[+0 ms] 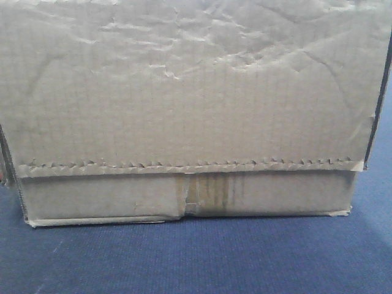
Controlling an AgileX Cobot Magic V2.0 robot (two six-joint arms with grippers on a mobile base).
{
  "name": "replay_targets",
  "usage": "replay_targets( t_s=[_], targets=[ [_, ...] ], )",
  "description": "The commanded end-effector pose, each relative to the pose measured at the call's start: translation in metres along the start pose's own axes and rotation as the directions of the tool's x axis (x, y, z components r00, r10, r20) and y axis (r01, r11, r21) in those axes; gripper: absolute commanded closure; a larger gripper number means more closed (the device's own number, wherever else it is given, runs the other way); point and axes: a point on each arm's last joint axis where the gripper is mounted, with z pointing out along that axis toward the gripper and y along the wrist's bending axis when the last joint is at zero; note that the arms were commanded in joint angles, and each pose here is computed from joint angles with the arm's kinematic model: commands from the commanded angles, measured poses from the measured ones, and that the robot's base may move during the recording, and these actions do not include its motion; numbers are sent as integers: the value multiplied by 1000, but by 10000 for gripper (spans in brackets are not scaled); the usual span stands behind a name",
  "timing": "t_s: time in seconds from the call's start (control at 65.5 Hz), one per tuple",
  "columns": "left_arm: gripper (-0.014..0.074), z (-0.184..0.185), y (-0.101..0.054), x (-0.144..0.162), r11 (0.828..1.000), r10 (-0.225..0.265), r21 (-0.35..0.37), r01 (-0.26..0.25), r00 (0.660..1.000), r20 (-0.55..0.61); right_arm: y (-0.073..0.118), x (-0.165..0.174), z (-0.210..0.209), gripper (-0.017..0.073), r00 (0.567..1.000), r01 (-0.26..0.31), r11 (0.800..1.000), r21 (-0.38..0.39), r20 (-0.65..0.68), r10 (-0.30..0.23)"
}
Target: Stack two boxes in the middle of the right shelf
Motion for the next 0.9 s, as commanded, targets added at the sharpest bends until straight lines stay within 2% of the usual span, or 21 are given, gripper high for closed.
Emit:
replay_targets(
  t_s=[0.0,0.672,0.885],
  targets=[
    [705,-1,0,-2,1000,-4,1,4,1000,21,0,-3,0,713,1000,8,1000,6,29,-8],
    [705,-1,0,-2,1000,-4,1,4,1000,21,-1,-6,-1,713,998,8,1000,8,62,-8],
    [705,-1,0,-7,1000,-4,5,3,997,72,-1,-7,-1,713,997,8,1000,9,80,-8]
  ],
)
